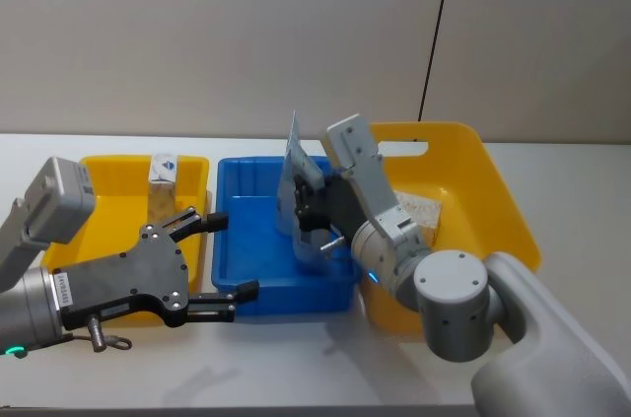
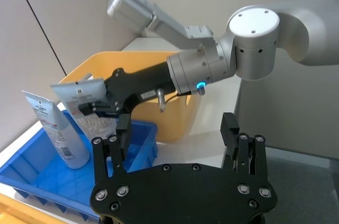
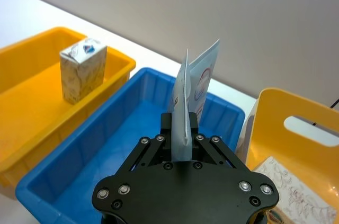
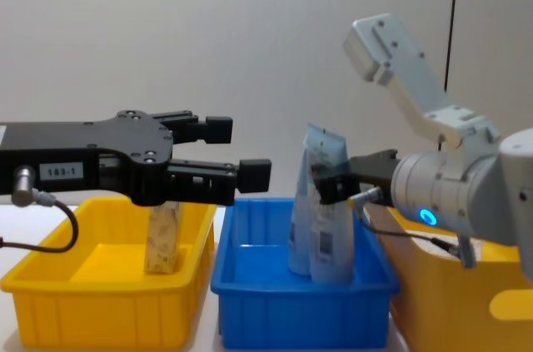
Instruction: Bimanual collaborative sorting of washing and personal care products
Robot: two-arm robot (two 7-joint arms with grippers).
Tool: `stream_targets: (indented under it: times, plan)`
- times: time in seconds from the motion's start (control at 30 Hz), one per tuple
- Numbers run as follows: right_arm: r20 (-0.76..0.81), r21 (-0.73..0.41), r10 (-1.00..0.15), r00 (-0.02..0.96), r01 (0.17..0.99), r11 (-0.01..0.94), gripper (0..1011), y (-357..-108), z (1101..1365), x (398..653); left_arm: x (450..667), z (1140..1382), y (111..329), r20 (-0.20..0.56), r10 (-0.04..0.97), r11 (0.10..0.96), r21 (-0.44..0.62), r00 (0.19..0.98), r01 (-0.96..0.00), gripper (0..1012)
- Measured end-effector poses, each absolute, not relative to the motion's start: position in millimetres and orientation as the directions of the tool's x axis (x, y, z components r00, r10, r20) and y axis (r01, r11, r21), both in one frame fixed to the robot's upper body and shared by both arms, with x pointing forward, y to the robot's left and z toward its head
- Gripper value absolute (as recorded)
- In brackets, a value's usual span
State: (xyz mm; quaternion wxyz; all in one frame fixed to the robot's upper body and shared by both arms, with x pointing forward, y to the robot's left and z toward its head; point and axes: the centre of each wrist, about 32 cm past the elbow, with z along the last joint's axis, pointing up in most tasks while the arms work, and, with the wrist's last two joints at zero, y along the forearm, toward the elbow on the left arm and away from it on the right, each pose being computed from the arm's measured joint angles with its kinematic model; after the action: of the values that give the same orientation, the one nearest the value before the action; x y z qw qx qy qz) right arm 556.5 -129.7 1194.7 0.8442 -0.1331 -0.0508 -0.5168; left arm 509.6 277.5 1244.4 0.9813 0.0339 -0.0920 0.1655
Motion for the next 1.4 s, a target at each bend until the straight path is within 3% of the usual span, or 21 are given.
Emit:
stream_targets:
  times: [0.77, 1.4]
  plan:
    - [0.102, -0.035, -0.887, 0.45, 0.893, 0.449, 128, -159, 1239, 553, 510, 1244, 278, 0.192, 0.319, 0.943, 0.036, 0.928, -0.331, 1002]
    - [0.026, 0.065, -0.937, 0.347, 0.935, 0.348, 128, -204, 1274, 558, 510, 1244, 278, 0.192, 0.319, 0.943, 0.036, 0.928, -0.331, 1001]
